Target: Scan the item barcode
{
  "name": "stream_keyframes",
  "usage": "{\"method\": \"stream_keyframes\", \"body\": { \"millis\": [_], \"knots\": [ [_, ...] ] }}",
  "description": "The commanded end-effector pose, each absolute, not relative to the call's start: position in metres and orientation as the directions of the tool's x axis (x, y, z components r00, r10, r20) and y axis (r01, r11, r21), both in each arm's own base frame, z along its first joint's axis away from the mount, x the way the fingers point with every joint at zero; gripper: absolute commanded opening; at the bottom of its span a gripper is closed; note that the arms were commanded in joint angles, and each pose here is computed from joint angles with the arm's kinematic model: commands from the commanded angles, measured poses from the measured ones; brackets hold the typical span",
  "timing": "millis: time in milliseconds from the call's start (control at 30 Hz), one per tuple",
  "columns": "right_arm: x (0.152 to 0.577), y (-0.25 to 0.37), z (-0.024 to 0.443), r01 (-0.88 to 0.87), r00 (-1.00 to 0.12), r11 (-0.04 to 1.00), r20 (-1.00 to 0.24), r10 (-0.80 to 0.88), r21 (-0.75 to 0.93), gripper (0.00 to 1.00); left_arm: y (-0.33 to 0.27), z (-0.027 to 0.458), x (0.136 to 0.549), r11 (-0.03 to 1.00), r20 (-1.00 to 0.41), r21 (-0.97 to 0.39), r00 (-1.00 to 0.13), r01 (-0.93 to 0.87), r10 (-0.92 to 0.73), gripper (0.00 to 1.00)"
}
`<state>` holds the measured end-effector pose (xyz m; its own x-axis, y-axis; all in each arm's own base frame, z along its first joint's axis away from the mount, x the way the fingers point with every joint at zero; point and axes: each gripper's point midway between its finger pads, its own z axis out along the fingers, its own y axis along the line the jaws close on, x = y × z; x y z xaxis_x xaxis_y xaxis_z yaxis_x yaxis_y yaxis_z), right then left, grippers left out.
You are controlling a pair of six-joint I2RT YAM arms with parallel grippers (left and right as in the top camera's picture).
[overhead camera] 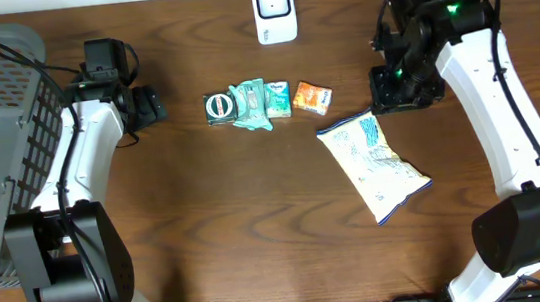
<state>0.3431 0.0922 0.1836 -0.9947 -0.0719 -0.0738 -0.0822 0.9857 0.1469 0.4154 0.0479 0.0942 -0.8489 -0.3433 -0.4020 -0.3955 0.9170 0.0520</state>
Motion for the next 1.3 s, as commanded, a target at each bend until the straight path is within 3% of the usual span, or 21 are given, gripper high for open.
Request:
{"method": "stream_keyframes", "body": {
  "millis": [0, 133, 400, 667, 867, 1067, 1167, 1267],
  "knots": [
    [0.337, 0.099, 0.168, -0.081, -0.996, 0.986, -0.046, -0.075, 0.145, 0.22, 0.049, 0.092, 0.414, 0.921, -0.397, 0.065, -0.857, -0.383, -0.328, 0.98],
    [0.332, 0.107, 0.134, -0.067, -0.998, 0.987, -0.013, -0.066, 0.145, 0.01, 0.049, 0.092, 0.414, 0.921, -0.397, 0.065, -0.857, -0.383, -0.328, 0.98],
    [0.316, 0.122, 0.046, 0.000, -1.000, 0.989, -0.006, 0.001, 0.148, 0.01, 0.049, 0.092, 0.414, 0.921, -0.397, 0.065, -0.857, -0.383, -0.328, 0.98],
    [0.323, 0.126, 0.012, 0.060, -0.994, 0.981, -0.083, 0.076, 0.183, 0.01, 0.049, 0.092, 0.414, 0.921, -0.397, 0.066, -0.857, -0.383, -0.328, 0.97],
    [0.345, 0.138, 0.032, -0.024, -0.988, 0.974, -0.155, 0.011, 0.224, 0.01, 0.049, 0.092, 0.414, 0.921, -0.397, 0.065, -0.857, -0.383, -0.328, 0.97],
    [0.368, 0.134, 0.096, -0.085, -0.981, 0.979, -0.189, -0.049, 0.186, 0.01, 0.049, 0.092, 0.414, 0.921, -0.398, 0.065, -0.857, -0.383, -0.328, 0.98],
    [0.358, 0.132, 0.120, -0.086, -0.988, 0.981, -0.138, -0.062, 0.173, 0.01, 0.049, 0.092, 0.414, 0.921, -0.397, 0.065, -0.857, -0.383, -0.328, 0.97],
    [0.327, 0.122, 0.118, -0.083, -0.997, 0.987, -0.013, -0.082, 0.136, 0.01, 0.049, 0.092, 0.414, 0.921, -0.397, 0.065, -0.857, -0.383, -0.328, 0.98]
  ]
}}
